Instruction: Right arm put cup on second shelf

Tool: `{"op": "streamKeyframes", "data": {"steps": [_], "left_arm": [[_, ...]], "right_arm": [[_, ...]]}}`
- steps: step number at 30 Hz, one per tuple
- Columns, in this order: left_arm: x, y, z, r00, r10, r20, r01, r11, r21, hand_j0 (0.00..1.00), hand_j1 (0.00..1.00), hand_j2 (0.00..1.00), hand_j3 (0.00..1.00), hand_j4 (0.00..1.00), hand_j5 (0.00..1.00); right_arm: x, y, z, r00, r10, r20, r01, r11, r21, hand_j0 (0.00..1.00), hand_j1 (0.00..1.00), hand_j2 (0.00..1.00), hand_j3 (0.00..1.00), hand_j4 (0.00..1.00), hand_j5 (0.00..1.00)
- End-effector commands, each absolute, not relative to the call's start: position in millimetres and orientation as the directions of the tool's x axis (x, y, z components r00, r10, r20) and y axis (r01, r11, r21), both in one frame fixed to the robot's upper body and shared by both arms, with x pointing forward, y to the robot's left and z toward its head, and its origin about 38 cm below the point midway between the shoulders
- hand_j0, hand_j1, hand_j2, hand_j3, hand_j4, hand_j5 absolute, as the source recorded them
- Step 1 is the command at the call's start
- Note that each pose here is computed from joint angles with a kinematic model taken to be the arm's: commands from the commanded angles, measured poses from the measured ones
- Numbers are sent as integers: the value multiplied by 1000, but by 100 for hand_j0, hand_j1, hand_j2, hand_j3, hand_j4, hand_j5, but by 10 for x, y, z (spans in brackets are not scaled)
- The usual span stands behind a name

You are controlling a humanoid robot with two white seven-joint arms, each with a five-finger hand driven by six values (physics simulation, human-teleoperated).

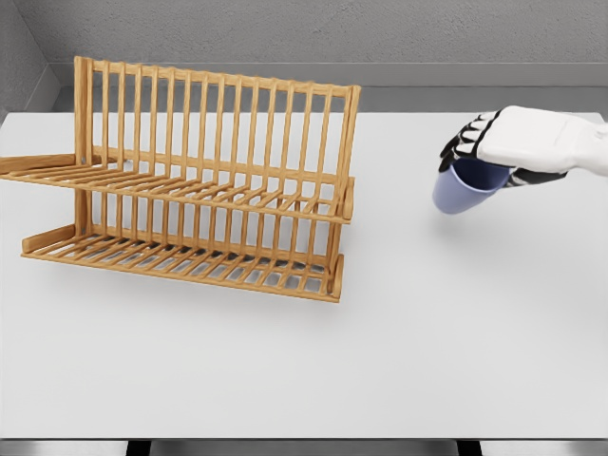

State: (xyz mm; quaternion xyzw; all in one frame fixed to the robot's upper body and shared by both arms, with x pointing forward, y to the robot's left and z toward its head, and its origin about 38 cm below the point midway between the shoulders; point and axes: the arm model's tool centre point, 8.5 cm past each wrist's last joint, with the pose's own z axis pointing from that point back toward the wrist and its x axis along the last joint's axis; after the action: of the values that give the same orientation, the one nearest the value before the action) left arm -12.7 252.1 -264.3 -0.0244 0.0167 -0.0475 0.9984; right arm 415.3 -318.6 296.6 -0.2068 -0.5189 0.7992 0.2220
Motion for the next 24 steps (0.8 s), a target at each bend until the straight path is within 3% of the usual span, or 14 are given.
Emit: {"op": "streamKeyframes", "data": {"steps": [1,5,24], "left_arm": [[-128,2522,-2642,995,-96,-31,94,994,-50,100,100,100,100,100,100],[-128,2522,-2642,995,-96,-31,94,994,-50,100,100,100,100,100,100],[-128,2522,-2642,995,-96,-31,94,994,-50,100,100,100,100,100,100]], "right_arm": [[4114,-3148,3039,-823,557,-114,-117,-363,-924,67,67,67,67,67,67],[4001,-3050,3177,-839,523,-153,-59,-367,-929,67,67,67,67,67,67],[3932,-3014,3429,-840,504,-201,10,-356,-934,64,64,64,64,64,64]]}}
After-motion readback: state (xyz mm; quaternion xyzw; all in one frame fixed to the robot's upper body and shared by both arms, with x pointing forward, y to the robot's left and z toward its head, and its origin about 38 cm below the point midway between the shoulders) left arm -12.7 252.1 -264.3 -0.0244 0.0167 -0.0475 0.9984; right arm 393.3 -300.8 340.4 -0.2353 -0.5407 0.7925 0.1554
